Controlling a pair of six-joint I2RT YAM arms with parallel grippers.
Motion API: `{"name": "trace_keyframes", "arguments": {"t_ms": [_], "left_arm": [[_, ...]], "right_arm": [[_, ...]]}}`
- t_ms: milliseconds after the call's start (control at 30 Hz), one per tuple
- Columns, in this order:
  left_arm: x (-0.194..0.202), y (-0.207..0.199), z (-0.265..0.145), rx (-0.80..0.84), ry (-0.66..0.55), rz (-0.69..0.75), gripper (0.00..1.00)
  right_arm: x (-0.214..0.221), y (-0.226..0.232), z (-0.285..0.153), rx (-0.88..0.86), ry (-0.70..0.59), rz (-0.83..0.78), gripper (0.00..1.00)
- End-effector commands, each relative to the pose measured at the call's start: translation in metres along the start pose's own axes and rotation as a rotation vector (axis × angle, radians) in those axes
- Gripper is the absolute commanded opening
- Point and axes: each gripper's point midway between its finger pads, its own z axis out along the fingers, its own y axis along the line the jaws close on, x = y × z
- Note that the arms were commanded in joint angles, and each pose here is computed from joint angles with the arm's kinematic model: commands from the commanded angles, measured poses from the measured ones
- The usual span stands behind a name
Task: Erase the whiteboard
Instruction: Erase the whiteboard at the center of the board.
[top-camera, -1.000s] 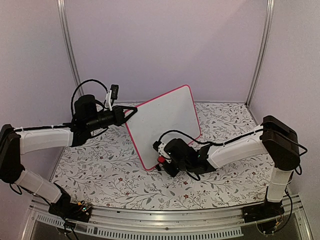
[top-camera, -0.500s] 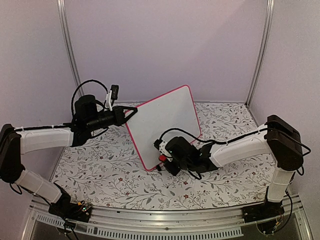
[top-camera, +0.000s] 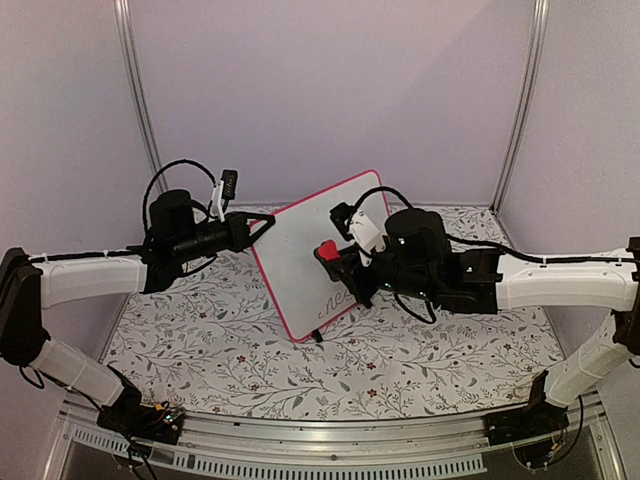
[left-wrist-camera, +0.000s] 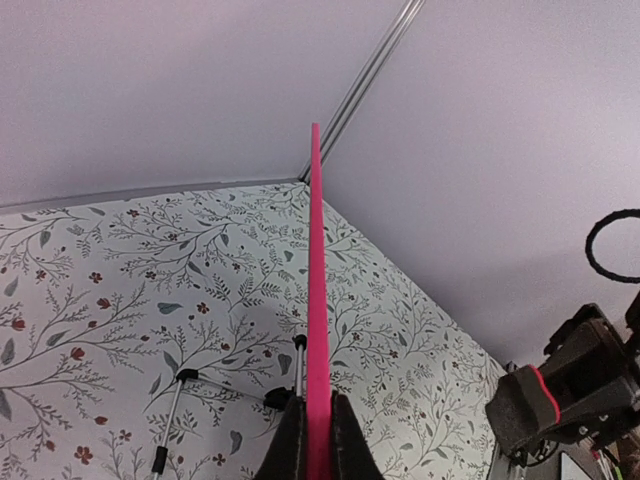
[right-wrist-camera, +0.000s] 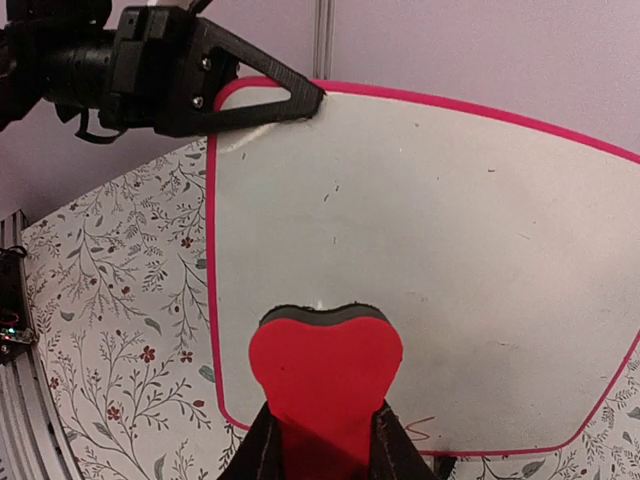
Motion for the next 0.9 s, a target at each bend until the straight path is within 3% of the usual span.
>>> {"name": "trace_keyframes", "arguments": {"t_ms": [0,300,867], "left_arm": [[-0.014,-0.015,0.001,0.054,-0.038,0.029,0.00],[-0.015,-0.017,0.000,0.058,-0.043,0.029,0.00],[-0.017,-0.019,-0.002,0.061,-0.046,0.030,0.00]], "right_arm": [[-0.071,0.000,-0.036,-0.145,-0.194,0.107,0.24],[-0.130,-0.012,-0.081,-0.340,-0.371,0.224,0.24],[-0.158,-0.036,-0.086,-0.344,-0.437,0.323,0.24]]}}
